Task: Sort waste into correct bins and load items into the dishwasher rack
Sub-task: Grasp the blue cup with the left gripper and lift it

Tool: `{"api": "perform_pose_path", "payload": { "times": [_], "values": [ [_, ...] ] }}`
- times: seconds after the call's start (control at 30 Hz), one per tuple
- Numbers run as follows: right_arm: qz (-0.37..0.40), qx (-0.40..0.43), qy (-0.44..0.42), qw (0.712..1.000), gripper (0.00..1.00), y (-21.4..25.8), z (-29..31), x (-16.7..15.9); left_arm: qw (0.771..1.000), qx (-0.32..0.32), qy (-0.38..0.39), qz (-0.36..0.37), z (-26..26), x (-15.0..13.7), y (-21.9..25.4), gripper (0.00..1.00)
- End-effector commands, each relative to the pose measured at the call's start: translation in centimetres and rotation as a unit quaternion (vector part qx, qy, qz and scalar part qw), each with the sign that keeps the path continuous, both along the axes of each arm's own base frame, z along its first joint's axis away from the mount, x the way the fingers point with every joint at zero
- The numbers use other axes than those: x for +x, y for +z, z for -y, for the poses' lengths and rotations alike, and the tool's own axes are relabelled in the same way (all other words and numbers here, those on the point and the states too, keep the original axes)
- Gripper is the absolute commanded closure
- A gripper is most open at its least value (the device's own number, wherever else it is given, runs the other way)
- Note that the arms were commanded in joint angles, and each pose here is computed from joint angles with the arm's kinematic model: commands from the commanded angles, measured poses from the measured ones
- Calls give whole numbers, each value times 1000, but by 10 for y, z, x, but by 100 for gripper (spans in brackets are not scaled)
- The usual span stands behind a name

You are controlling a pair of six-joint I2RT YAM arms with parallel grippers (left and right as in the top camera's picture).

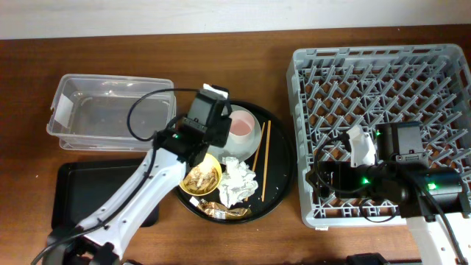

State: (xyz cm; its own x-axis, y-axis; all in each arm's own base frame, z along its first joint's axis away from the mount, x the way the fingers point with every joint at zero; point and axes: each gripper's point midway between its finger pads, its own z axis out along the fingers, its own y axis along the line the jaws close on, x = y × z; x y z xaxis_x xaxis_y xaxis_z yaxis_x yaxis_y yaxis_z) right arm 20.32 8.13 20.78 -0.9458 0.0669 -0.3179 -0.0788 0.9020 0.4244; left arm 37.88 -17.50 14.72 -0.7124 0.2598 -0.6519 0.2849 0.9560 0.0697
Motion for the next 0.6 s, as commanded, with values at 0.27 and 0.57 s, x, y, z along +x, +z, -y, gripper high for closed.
{"api": "perform_pose_path", "payload": {
  "times": [0.27, 0.57],
  "values": [
    [-4, -5, -4, 1000, 2, 1, 2, -1, 993, -79, 65, -59, -40, 39, -42, 44],
    [-35, -6, -4, 999, 2, -10, 2, 3, 989, -70, 62, -114, -37, 30, -80, 77]
  ]
}}
